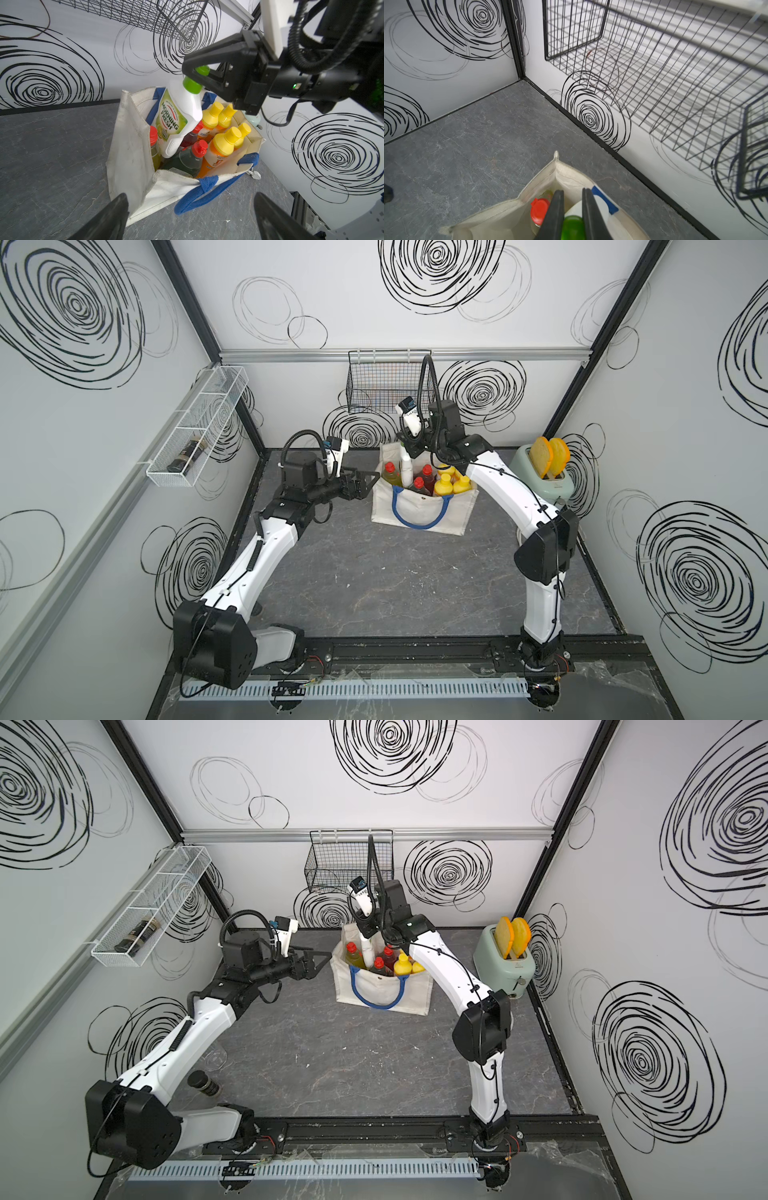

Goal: Pack dish soap into the shopping bag
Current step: Place the bottle of dish soap in the shopping bag.

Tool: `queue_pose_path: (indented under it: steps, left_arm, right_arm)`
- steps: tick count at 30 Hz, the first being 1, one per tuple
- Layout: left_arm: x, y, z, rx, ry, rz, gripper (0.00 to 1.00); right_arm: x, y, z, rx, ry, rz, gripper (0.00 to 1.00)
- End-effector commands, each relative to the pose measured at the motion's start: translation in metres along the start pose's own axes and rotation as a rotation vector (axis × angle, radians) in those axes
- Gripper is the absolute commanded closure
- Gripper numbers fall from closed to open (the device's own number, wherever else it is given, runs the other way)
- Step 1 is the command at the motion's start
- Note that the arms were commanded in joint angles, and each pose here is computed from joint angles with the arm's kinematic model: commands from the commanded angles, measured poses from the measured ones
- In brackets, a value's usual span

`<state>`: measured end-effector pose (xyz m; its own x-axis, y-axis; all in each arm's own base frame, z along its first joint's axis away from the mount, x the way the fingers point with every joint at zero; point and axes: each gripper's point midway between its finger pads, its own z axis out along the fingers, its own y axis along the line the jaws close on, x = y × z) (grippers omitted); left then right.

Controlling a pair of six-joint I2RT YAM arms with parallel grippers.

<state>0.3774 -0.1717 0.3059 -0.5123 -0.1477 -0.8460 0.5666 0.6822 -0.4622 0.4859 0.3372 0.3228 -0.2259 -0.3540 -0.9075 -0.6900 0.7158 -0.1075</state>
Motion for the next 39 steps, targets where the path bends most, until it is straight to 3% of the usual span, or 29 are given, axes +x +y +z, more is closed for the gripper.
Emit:
queue_pose_path:
  steps: [1,30,39]
  left_arm:
    - [-0.009,-0.004,-0.001,0.026,-0.037,0.020,0.04]
    - [-0.003,-0.004,0.004,0.024,-0.019,0.021,0.04]
    - [-0.003,-0.004,0.005,0.024,-0.016,0.018,0.04]
  right_arm:
    - [-0.042,-0.007,-0.032,0.034,-0.166,-0.001,1.00]
    - [0.043,-0.022,0.007,0.095,-0.043,0.023,0.99]
    - [0.008,-0.013,-0.026,0.100,-0.145,0.020,0.98]
